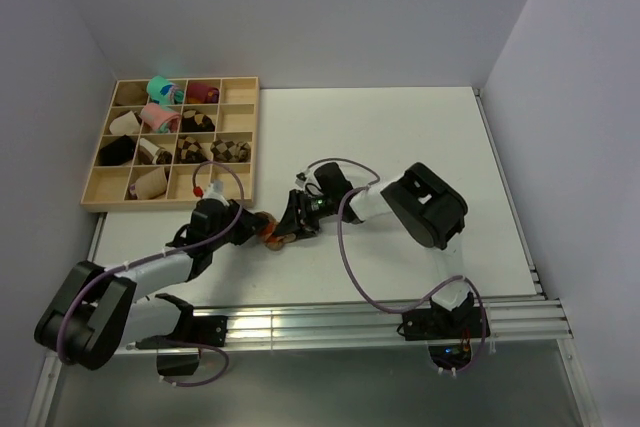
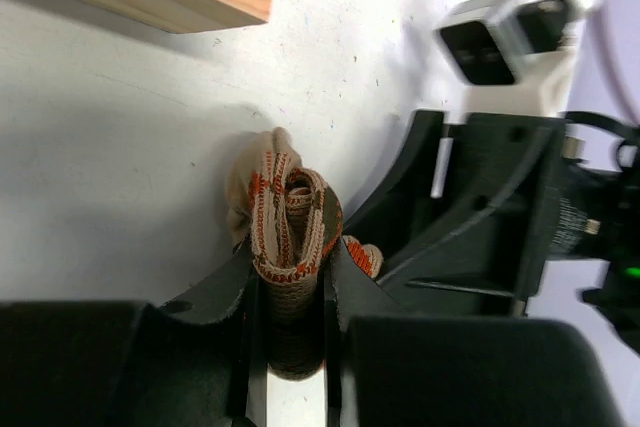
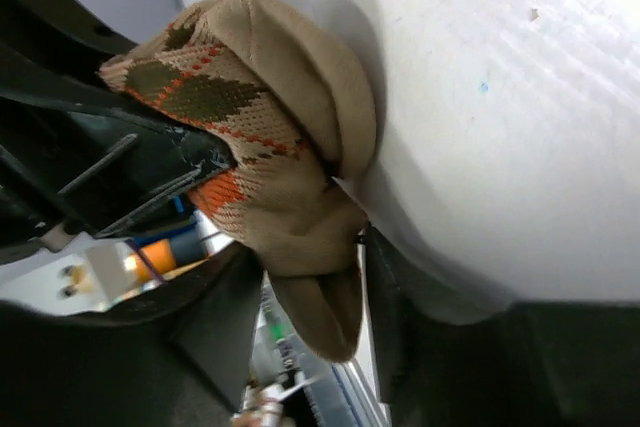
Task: Roll the socks
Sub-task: Pick up the sock at the center of the board, then place the sock in the storage box.
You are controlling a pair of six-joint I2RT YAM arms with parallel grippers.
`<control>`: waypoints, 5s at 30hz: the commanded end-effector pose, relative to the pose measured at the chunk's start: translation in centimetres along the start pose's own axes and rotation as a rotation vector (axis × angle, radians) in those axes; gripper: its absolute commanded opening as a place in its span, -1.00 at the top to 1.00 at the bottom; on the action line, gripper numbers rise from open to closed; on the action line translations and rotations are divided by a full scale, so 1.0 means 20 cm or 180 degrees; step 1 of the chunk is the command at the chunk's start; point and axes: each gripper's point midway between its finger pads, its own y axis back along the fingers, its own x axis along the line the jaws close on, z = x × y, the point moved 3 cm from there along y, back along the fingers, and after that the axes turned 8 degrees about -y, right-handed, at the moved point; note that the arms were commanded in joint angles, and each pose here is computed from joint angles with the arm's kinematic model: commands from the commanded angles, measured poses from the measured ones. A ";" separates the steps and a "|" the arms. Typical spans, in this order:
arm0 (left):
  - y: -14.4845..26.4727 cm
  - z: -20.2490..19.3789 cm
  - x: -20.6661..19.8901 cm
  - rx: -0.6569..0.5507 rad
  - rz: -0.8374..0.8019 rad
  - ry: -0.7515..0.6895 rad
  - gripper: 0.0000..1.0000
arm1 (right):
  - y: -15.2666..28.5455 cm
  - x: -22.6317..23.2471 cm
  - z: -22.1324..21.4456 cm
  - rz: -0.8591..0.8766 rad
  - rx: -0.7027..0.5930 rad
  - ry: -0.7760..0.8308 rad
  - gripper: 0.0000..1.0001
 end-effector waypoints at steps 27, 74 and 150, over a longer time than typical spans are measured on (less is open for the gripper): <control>0.10 0.47 -0.28 -0.0277 0.0344 -0.0105 0.99 | 0.77 0.22 0.04 -0.1484 -0.1866 0.1780 -0.26; 0.15 1.20 0.73 -0.0692 0.1927 0.0570 0.99 | 1.03 0.22 -0.06 -0.1765 -0.2188 0.1932 -0.50; 0.04 1.20 0.49 0.0010 0.2249 0.0022 -0.53 | 1.07 0.29 -0.02 -0.1806 -0.2204 0.2111 -0.47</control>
